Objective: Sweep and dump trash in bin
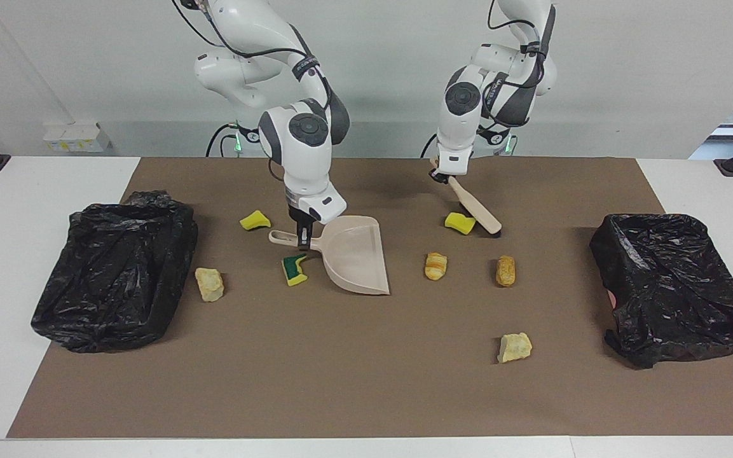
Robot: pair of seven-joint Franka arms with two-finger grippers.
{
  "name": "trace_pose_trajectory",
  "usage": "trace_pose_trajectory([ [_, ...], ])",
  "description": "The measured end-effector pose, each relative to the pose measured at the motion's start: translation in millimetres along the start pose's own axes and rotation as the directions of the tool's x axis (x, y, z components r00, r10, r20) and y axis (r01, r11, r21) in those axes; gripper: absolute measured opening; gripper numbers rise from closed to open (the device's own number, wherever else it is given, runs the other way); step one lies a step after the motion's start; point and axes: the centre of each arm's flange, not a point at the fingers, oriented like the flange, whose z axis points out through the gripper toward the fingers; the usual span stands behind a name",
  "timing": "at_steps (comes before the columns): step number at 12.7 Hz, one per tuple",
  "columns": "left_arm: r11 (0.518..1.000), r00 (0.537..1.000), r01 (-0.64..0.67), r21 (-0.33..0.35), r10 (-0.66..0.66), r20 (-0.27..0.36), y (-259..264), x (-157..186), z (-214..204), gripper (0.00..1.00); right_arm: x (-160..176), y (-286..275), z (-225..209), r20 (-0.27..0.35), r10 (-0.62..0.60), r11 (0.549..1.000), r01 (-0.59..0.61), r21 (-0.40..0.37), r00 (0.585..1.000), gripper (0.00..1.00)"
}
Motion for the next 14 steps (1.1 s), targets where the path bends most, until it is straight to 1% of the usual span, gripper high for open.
trace_pose_trajectory([
  [1, 0.999, 0.999, -0.039, -0.032, 0.038, -0.004, 9, -1, -3, 0.26, 3, -1, 2, -0.001, -0.005, 1.0, 0.005, -0.002, 1.0, 0.31],
  [3, 0.99, 0.993, -0.122, -0.072, 0.121, -0.013, 20, -5, -5, 0.26, 9, -2, 7, -0.007, -0.014, 1.0, 0.014, -0.008, 1.0, 0.31],
  [6, 0.96, 0.968, -0.252, -0.12, 0.251, -0.03, 36, -3, -16, 0.26, 29, -6, 14, -0.016, -0.029, 0.999, 0.028, -0.019, 0.999, 0.31],
  [9, 0.947, 0.955, -0.296, -0.126, 0.294, -0.036, 42, 2, -21, 0.26, 40, -10, 14, -0.019, -0.04, 0.999, 0.039, -0.025, 0.999, 0.31],
  [11, 0.948, 0.954, -0.299, -0.108, 0.3, -0.009, 38, 10, -28, 0.26, 38, -10, 15, -0.017, -0.036, 0.999, 0.036, -0.019, 0.999, 0.31],
  [12, 0.949, 0.954, -0.299, -0.1, 0.3, 0.003, 34, 17, -33, 0.26, 38, -10, 16, -0.015, -0.036, 0.999, 0.035, -0.016, 0.999, 0.31],
  [14, 0.944, 0.949, -0.313, -0.105, 0.315, 0.007, 23, 38, -38, 0.26, 37, -11, 16, -0.006, -0.036, 0.999, 0.036, -0.001, 0.999, 0.31],
])
